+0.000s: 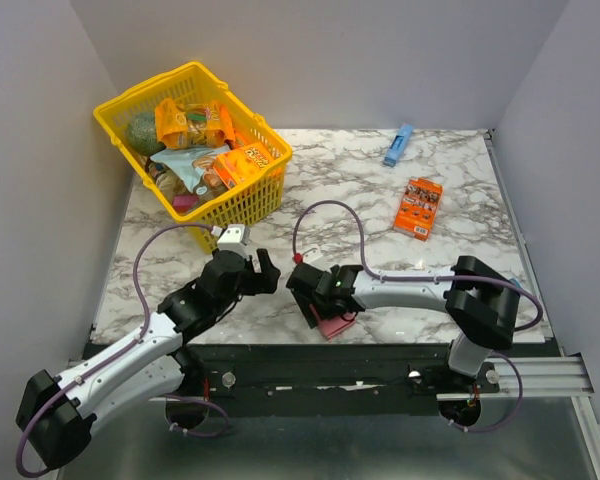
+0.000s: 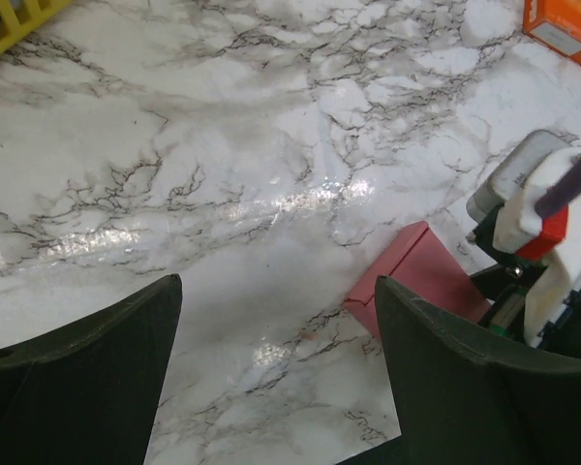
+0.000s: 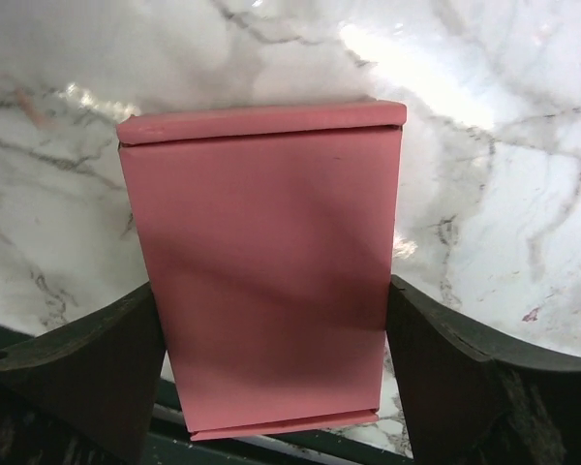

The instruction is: Fold the paper box

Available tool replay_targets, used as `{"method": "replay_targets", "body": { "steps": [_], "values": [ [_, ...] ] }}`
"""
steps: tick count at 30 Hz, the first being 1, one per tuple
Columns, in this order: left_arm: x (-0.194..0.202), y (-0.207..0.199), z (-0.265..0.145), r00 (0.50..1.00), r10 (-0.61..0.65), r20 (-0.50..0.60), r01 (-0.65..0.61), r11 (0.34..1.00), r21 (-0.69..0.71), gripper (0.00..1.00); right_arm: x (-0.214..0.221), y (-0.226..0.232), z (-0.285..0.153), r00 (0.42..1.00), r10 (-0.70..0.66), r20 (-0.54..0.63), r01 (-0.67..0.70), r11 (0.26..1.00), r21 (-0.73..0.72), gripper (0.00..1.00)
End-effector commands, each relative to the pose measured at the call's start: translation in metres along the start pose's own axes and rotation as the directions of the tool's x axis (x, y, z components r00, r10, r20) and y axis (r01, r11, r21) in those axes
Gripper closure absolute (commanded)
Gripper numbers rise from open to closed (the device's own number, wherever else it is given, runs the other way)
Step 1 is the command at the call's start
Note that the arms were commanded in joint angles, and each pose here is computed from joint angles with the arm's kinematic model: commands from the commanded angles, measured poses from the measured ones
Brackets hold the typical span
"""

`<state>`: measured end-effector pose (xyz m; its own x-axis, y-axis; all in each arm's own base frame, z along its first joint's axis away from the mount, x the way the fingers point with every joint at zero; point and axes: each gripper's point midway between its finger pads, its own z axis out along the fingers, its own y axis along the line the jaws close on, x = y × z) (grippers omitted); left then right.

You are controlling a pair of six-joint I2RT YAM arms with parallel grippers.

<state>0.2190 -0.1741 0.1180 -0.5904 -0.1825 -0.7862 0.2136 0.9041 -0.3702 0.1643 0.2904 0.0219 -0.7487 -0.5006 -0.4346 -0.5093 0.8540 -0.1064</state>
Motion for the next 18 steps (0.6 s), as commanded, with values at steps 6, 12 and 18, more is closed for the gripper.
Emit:
{"method": "replay_targets", "body": {
  "steps": [6, 12, 18],
  "values": [
    [-0.035, -0.012, -0.009, 0.998, 0.036, 0.050, -0.037, 0.999, 0.031, 0.11, -0.043, -0.077, 0.015, 0.983, 0.179, 0.028, -0.181, 0.977, 0.116, 0.18],
    [-0.040, -0.013, -0.012, 0.998, 0.035, 0.052, -0.037, 0.999, 0.037, 0.09, -0.122, -0.163, 0.038, 0.940, 0.327, 0.103, -0.340, 0.925, 0.170, 0.18],
    [-0.044, -0.012, -0.013, 0.998, 0.036, 0.059, -0.038, 0.999, 0.035, 0.09, -0.164, -0.242, 0.086, 0.915, 0.400, 0.057, -0.401, 0.881, 0.252, 0.18]
  ]
}}
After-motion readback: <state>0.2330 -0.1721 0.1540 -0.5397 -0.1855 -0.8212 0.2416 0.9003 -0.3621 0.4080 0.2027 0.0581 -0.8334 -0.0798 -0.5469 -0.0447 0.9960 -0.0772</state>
